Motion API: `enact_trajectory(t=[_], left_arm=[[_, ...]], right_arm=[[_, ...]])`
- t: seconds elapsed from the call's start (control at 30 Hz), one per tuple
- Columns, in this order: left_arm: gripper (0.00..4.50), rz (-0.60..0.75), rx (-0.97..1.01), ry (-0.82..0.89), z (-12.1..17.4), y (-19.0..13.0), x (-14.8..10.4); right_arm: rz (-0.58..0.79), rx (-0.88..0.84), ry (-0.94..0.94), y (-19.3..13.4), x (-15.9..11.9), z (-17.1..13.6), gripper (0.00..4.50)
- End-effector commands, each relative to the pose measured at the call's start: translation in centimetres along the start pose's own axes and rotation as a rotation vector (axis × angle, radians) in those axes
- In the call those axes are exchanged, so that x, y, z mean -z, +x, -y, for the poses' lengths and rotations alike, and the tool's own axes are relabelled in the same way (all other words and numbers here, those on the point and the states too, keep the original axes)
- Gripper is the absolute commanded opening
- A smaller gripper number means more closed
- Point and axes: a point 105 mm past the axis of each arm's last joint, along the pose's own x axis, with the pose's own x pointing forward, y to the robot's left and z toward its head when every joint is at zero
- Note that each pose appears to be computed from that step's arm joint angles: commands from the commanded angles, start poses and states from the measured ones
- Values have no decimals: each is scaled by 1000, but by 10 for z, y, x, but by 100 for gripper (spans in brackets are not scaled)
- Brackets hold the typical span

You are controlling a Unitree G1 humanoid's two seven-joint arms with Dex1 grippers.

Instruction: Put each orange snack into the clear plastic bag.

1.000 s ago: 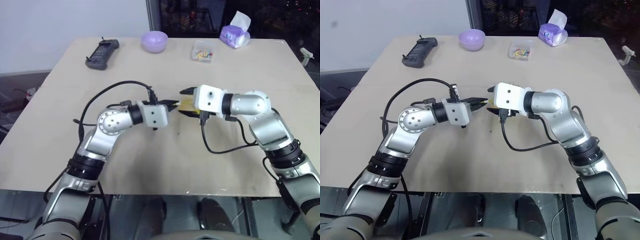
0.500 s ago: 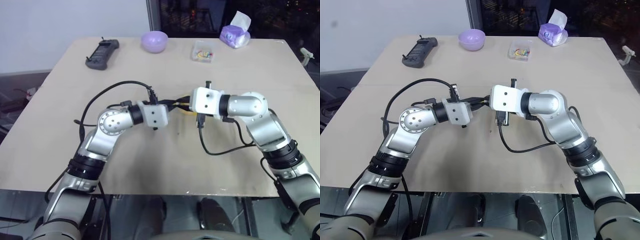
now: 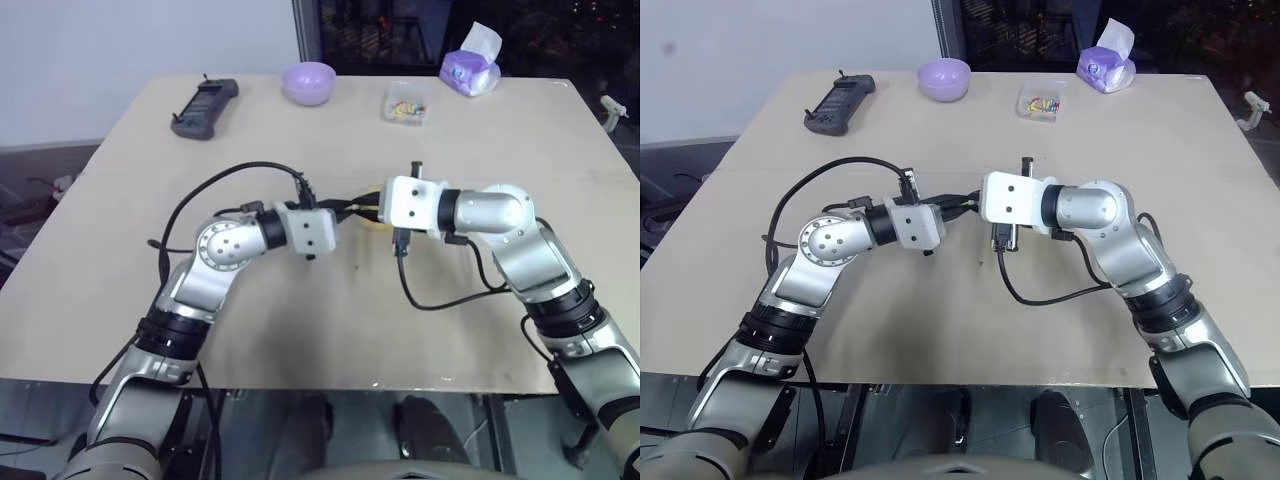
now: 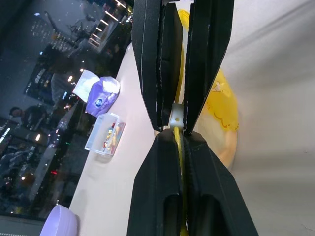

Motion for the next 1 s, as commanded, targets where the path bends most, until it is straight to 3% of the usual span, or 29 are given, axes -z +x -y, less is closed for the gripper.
enact_trajectory(t=[0.03, 0.4, 0.63, 1.0], left_arm=[[0, -34, -20, 67, -10, -6, 6], [0, -63, -36, 125, -17, -8, 15], [0, 32, -47, 70, -17, 0, -5], [0, 42, -37, 62, -14, 0, -9]], right_arm=[[-22, 61, -32, -10, 3, 15, 40], [-129, 103, -33, -28, 29, 26, 40], [-27, 73, -39, -15, 4, 18, 40], [46, 41, -46, -9, -13, 13, 40]])
